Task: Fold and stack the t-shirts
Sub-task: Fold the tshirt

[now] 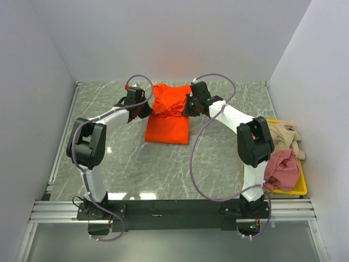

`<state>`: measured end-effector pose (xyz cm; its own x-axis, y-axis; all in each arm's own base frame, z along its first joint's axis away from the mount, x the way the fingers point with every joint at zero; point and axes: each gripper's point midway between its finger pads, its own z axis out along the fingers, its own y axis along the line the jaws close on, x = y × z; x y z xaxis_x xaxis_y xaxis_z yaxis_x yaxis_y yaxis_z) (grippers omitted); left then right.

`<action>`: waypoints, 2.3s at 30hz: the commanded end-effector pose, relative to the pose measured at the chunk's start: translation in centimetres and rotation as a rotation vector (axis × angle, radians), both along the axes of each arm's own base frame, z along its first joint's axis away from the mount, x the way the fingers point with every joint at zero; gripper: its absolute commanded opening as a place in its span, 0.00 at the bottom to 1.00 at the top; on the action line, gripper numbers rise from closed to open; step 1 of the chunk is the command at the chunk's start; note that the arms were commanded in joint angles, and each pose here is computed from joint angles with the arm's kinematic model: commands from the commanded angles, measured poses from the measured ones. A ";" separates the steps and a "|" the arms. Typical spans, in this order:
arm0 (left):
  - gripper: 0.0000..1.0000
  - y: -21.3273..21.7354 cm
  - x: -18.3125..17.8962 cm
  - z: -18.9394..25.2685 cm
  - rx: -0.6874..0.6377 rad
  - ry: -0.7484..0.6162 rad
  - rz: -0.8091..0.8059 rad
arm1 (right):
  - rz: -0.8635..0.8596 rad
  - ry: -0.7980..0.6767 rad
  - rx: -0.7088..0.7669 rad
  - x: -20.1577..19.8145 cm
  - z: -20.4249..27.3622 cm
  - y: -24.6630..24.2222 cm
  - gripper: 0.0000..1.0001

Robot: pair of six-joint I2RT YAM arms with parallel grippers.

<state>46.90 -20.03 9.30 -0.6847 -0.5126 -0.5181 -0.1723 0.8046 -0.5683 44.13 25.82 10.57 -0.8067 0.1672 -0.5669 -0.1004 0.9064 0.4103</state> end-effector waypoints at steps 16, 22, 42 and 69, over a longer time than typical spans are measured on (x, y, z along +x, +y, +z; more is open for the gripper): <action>0.99 -0.2 3.4 2.9 0.010 -0.064 0.001 | 0.004 0.034 0.008 2.7 -0.4 -0.2 0.76; 0.99 1.0 0.6 5.3 0.008 -0.106 0.010 | 0.083 -0.004 0.007 -0.1 0.7 0.4 0.82; 0.55 2.2 -11.2 -5.3 -0.068 0.179 -0.014 | 0.087 0.200 0.049 -11.3 -5.5 -0.8 0.72; 0.00 2.0 -23.5 -6.7 0.072 0.313 -0.113 | 0.174 0.431 -0.021 -24.4 -8.7 -3.3 0.00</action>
